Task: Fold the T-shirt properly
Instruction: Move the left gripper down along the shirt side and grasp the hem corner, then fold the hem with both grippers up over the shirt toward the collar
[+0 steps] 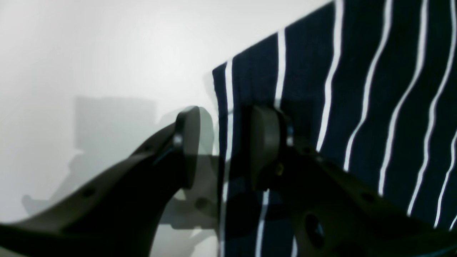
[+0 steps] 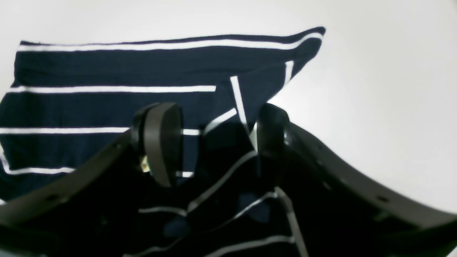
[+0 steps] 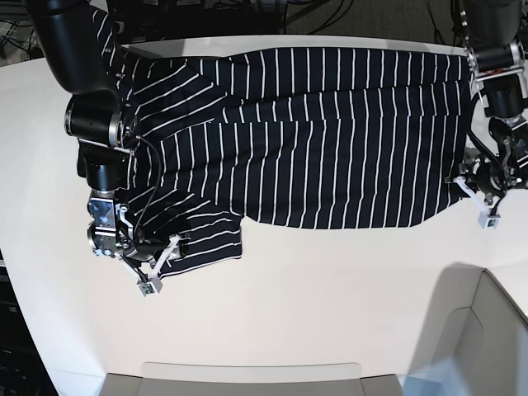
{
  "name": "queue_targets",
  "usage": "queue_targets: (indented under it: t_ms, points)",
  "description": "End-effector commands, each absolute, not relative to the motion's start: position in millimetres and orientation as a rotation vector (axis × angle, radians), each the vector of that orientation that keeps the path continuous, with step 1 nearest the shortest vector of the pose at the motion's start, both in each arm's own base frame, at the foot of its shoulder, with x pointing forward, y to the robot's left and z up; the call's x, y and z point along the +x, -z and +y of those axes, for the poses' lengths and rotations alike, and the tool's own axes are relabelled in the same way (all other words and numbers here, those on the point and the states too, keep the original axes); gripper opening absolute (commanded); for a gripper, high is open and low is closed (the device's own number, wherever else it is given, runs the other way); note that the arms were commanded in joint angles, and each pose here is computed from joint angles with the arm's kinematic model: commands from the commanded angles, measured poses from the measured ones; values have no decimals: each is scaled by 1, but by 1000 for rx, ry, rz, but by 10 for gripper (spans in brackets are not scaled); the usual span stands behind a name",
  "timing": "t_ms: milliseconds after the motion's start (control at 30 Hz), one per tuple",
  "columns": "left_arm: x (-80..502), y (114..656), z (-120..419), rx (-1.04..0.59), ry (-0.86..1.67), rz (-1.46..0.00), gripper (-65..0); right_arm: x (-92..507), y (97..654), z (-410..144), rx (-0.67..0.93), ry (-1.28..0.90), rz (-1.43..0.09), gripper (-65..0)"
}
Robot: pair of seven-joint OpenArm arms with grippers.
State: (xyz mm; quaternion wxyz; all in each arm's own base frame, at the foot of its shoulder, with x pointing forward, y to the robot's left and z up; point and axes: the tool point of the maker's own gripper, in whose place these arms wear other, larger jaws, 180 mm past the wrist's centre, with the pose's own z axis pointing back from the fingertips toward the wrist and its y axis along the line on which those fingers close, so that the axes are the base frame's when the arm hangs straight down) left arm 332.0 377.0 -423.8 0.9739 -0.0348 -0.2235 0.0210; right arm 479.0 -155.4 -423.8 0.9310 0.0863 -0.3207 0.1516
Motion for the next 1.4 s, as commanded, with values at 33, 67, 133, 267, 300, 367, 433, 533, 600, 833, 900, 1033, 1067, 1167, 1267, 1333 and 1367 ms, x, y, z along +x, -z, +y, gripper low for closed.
queue_targets:
  t_ms: [33,67,133,267,300,367,433,533,600,833,900,1033,1067,1167,1267,1333,1367]
  points:
    - [345,410,385,-81,-37,-497,-411,470,431,-165,136,-328,-582,-308]
    - [346,412,382,-100,-28,-499,-411,470,431,-165,136,-328,-582,-308]
    - [347,413,380,-123,-28,-496,-411,470,431,-165,136,-329,-581,-308]
    - [354,410,380,-140,-52,-500,-411,470,431,-165,136,-329,-581,-308]
    - [357,411,376,-151,-56,-501,-411,470,431,-165,136,-329,-581,-308]
    - [363,413,366,-173,-54,-505,-411,470,431,-165,136,-329,-581,-308]
    - [364,415,362,-181,-53,-504,-411,470,431,-165,136,-329,-581,-308]
    - [366,420,348,-203,-46,-501,-418,471,430,-164,136,-331,-584,-308]
    - [366,421,347,-206,-45,-502,-462,472,429,-160,141,-335,-586,-325]
    - [365,421,348,-206,-50,-510,-650,478,423,-151,154,-336,-606,-650]
    - [364,420,350,-205,-54,-504,-650,481,420,-151,153,-336,-615,-650]
    - [363,409,367,-237,-168,-552,-650,490,409,-152,149,-337,-637,-650]
    - [363,406,370,-244,-190,-561,-650,494,404,-153,143,-338,-652,-650]
    - [358,392,386,-208,-192,-582,-650,500,391,-143,135,-363,-714,-650]
    - [360,367,391,-135,-118,-626,-650,504,372,-136,108,-387,-804,-650]
    - [358,355,391,-91,-71,-633,-650,502,358,-136,67,-415,-826,-650]
    - [357,351,391,-78,-56,-632,-650,501,351,-127,72,-445,-834,-650]
